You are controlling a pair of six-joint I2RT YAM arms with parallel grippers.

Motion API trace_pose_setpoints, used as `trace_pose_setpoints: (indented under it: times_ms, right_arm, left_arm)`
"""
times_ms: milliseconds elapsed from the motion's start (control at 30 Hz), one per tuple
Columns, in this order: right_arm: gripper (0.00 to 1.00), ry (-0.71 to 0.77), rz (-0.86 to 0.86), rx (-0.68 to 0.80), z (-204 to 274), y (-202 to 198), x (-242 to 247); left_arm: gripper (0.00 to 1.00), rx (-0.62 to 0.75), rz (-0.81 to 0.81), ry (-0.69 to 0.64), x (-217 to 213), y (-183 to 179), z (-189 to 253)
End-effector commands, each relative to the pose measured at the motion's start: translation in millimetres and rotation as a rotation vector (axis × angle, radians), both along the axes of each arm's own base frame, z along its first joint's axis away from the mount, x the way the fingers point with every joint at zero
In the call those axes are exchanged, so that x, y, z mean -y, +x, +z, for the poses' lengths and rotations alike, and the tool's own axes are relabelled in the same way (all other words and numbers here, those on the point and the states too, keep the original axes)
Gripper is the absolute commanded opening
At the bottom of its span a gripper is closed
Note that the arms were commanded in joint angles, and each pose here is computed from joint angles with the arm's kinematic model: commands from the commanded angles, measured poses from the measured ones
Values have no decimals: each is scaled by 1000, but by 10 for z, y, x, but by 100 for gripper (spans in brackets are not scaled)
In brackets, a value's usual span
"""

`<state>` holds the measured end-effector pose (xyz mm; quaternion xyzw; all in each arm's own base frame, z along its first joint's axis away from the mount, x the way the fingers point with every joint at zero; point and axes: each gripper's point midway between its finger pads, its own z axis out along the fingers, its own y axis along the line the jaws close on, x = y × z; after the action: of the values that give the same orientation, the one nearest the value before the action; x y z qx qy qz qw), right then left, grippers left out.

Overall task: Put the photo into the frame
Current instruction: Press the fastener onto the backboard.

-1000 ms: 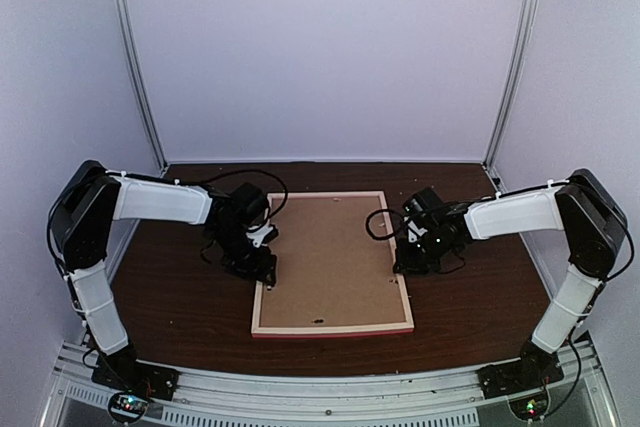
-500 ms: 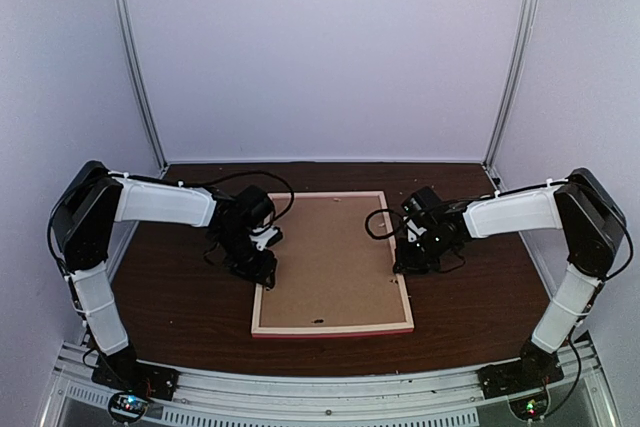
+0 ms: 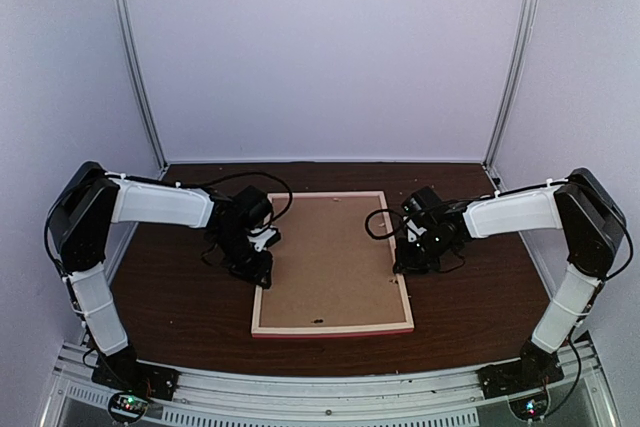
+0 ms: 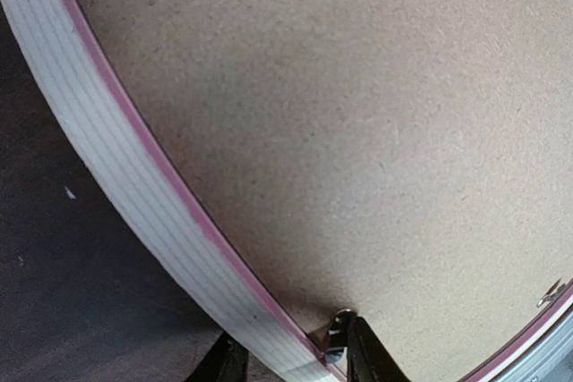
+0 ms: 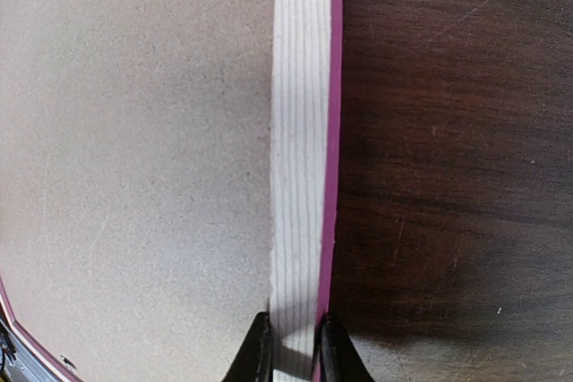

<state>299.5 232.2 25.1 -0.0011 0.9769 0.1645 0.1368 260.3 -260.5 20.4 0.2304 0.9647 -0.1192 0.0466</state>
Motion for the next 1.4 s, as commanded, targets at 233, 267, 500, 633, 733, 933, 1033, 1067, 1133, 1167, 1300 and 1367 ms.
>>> trace_pose_setpoints:
  times_ms: [233,267,500,633,733,933,1033,1067,1133,1167,1300,1367]
  right_arm:
    - [5,-138,-8,-133,-354,-315,301]
    - [5,-138,-9,-132,-354,-311,298]
    - [5,-136,-6,-128,-338,-300,290]
    - [5,-133,-4,-125,-337,-285,276]
    - [5,-129,0,-130,-350,-285,262]
    - [4,-131,1,-135,-366,-289,263]
    - [4,-129,3,-135,-370,-287,259]
    - [4,-129,4,-135,-371,-289,257]
    - [4,-130,4,-136,-371,-292,257]
    - [4,-130,4,-137,-370,-293,258]
    - [4,-127,5,-134,-364,-291,255]
    - [4,-127,5,-135,-370,-293,256]
  left_arm:
    - [40,-26,-23,-31,25,-117,-38]
    - [41,-21,-22,-36,33,-109,-20]
    - [45,-15,-26,-22,10,-89,-14]
    - [41,-16,-21,24,-65,-76,-100]
    - [37,-12,-21,38,-74,-43,-128]
    - [25,12,-31,40,-56,16,-109]
    - [23,27,-33,29,-41,44,-74]
    - [23,33,-34,22,-28,55,-54]
    - [28,33,-39,3,9,59,-20]
    - [34,34,-39,-8,31,65,6]
    - [50,57,-19,-32,63,121,99]
    - [55,79,-1,-47,69,177,159]
